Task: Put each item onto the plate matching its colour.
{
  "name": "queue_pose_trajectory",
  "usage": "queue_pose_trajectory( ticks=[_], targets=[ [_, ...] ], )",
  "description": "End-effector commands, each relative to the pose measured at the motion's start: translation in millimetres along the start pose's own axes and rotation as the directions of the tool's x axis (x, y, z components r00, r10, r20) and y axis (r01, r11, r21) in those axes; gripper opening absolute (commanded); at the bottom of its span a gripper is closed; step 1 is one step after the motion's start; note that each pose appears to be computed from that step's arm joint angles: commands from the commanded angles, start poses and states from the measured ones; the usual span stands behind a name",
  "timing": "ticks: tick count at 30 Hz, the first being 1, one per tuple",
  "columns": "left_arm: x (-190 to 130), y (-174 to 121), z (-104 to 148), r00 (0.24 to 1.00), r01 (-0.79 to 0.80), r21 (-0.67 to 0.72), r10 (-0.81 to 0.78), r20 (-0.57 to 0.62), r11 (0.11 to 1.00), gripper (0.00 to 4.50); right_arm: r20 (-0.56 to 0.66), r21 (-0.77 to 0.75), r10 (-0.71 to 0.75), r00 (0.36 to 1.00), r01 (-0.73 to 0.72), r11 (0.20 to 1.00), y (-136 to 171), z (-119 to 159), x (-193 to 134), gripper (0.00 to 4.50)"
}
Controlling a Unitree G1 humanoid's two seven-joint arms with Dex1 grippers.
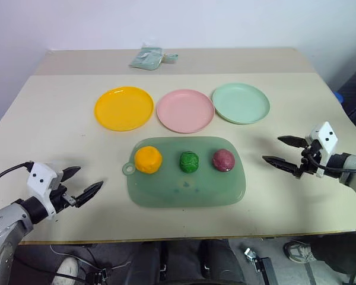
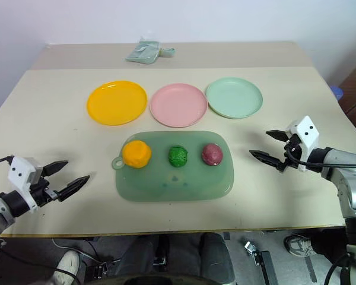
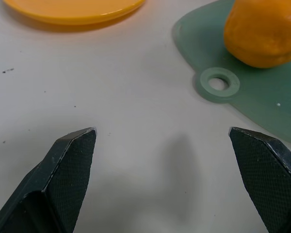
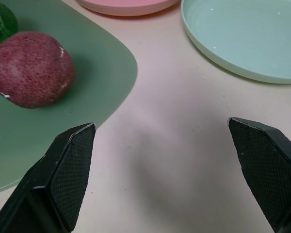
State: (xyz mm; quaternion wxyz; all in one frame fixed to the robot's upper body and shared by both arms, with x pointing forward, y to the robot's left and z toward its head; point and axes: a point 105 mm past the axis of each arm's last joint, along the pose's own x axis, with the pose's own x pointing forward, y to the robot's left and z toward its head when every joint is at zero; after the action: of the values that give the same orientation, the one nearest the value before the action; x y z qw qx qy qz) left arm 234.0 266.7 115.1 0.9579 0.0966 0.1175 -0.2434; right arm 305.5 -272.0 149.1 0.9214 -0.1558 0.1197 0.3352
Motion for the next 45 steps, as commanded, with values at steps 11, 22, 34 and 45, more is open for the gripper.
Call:
queue_pose_trajectory(
  ticks=[11,22,34,45],
  targets=[
    [15.0,-18.2,42.5,0.982,0.079,-0.071,-0.066,0.175,0.994,4.5,0.101,-0.063,-0.089,0.991,0.095,0.993,-11.4,18.4,9.5,4.45],
    [74.6,-59.8,67.7,0.899,0.414,0.137,-0.428,0.095,0.9,4.5,0.144,-0.009,-0.002,0.99,0.003,1.0,28.2,20.0,-16.6,4.45],
    [118.2,-62.6,62.3,0.852,0.513,0.201,-0.524,0.003,0.835,3.63,0.143,0.011,0.075,0.987,-0.077,0.997,80.0,26.6,-19.1,4.5],
    [146.4,38.3,117.6,0.971,-0.09,0.117,0.061,0.23,0.989,2.89,0.206,-0.021,0.053,0.977,-0.05,0.999,73.3,43.9,-1.7,4.5]
  ],
)
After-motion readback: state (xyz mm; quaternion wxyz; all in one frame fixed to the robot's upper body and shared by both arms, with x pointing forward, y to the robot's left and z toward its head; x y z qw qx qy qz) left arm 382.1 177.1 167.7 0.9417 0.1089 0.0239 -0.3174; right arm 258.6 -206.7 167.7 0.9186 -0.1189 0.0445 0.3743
